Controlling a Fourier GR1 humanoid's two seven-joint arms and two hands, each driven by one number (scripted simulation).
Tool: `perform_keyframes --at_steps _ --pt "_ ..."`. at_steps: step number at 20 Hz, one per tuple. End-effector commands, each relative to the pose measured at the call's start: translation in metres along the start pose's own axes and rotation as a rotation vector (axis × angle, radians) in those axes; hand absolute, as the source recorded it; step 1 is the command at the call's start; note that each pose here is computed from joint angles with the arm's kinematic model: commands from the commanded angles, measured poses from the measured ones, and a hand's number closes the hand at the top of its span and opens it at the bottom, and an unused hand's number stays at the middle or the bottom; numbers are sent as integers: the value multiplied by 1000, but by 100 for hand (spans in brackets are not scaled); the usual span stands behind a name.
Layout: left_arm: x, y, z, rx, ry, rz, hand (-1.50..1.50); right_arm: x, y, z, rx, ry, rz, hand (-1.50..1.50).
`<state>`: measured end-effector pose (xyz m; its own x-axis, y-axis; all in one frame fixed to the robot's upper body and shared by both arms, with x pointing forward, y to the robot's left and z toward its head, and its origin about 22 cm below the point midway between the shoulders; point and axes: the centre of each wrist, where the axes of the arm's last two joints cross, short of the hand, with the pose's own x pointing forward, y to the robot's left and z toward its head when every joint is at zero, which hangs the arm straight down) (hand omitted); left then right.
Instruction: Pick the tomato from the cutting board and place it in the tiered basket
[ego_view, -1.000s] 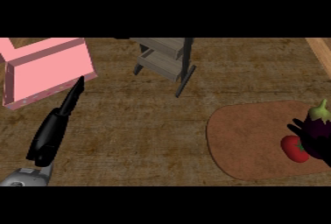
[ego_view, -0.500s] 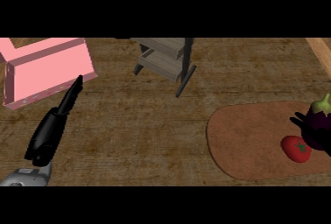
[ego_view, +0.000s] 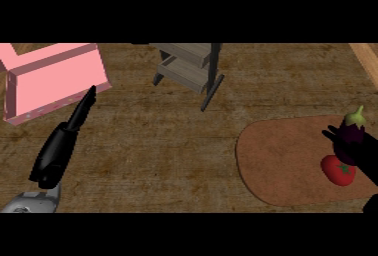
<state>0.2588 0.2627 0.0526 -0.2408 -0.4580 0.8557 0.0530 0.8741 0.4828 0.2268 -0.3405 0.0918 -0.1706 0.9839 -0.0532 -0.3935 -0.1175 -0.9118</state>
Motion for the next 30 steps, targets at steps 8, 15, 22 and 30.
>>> perform_keyframes --at_steps 8,15,22,30 --pt "-2 -13 -6 -3 -3 -5 0 -3 38 -24 22 2 -12 -150" --pt "5 -2 -1 6 5 -5 0 12 41 -28 26 -149 -123 150" --pt "-1 -3 9 -7 -1 -2 0 7 19 -37 -108 -211 -37 150" --pt "-7 1 5 21 16 3 0 -16 -29 1 -263 144 -158 150"
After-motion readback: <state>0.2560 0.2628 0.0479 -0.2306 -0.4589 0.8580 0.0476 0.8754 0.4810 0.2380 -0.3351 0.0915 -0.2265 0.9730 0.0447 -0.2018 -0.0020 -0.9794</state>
